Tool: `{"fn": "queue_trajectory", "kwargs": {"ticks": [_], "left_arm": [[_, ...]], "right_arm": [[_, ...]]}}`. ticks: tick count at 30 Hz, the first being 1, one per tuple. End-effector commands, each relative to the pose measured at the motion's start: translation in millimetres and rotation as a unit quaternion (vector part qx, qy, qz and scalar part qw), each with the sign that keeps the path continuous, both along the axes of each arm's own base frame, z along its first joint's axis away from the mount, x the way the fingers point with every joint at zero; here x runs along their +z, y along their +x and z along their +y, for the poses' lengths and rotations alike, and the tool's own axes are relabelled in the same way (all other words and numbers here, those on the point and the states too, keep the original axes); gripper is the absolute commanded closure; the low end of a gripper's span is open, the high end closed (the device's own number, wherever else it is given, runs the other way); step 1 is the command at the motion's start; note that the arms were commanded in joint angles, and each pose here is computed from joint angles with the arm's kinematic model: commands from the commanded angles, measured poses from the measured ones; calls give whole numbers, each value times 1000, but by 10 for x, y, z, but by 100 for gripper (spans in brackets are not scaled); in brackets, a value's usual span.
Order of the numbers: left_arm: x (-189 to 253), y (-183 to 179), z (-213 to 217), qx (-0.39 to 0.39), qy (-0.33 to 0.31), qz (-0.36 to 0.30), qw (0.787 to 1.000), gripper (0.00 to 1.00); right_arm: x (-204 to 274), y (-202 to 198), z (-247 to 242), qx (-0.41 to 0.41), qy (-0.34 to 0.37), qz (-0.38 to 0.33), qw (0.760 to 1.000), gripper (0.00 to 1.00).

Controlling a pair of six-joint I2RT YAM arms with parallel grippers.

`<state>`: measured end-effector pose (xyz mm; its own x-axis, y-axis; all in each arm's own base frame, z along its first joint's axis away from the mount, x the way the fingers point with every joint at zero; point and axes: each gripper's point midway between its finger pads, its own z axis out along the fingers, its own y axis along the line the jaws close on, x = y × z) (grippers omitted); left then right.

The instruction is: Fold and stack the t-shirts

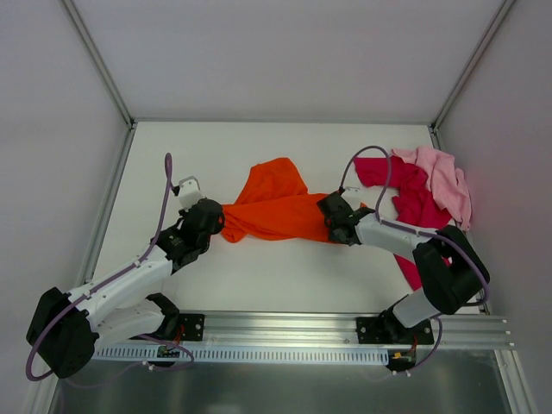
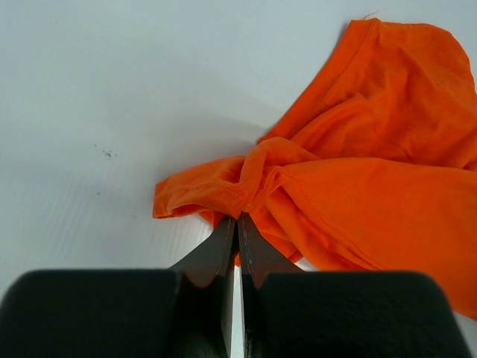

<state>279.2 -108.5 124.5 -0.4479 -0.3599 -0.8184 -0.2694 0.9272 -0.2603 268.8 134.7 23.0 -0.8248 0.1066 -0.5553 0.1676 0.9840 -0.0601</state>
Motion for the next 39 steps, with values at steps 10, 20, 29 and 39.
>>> {"fn": "queue_trajectory", "kwargs": {"ticks": [10,20,29,39], "left_arm": [[-48,69,38,12,20,0,1000,100],[616,301,-38,14,31,-35,999,100],[1548,252,180,15,66,-104,992,100],[1624,157,304,24,69,-123,990,100]], "right_arm": [[284,362,178,17,-17,-26,999,99],[2282,821,-141,-7,-79,-144,986,99],[3082,662,-776,-49,-92,-208,973,99],[2662,672,-727,-4,-55,-135,989,62]]}}
